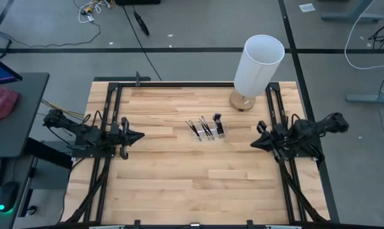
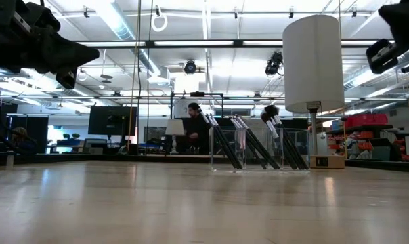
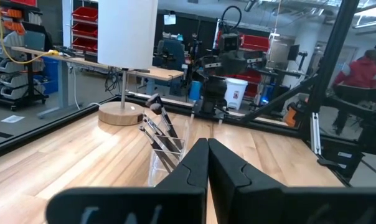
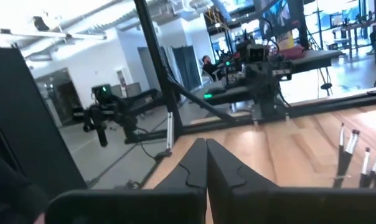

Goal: Pick & Place Makeup Supplies
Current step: Return to Home Position

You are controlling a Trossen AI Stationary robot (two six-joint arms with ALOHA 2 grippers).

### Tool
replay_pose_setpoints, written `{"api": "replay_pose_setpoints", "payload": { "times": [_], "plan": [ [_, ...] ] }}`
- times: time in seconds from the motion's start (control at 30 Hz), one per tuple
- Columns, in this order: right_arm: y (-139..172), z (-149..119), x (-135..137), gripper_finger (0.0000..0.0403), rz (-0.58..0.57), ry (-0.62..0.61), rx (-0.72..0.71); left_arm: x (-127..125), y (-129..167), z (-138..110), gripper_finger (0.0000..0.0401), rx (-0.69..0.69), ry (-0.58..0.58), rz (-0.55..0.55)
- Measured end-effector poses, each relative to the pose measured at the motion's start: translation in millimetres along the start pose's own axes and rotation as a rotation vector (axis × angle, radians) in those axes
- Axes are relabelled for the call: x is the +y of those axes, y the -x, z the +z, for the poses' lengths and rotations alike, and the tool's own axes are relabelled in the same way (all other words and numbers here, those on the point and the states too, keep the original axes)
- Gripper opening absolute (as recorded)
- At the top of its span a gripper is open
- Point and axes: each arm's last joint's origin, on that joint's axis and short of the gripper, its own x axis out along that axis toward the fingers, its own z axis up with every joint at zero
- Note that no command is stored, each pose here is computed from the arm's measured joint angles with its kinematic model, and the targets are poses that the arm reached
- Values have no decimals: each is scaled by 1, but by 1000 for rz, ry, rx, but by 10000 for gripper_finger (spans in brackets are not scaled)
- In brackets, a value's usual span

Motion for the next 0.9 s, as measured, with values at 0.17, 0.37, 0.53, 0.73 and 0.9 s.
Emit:
{"api": "replay_pose_setpoints", "payload": {
  "times": [0.17,0.37,0.53,0.73,0.9],
  "plan": [
    [0,-3,-11,1,-18,30,59,0,0,0,7,0,0,0],
    [3,-13,-21,0,-102,79,163,0,0,0,7,-1,1,1],
    [4,-13,-25,0,-145,112,170,0,0,0,7,-1,1,1],
    [2,-16,-33,0,-197,142,105,0,0,0,7,-2,1,1],
    [1,-17,-38,0,-227,168,18,0,0,0,7,-2,1,2]
  ]
}}
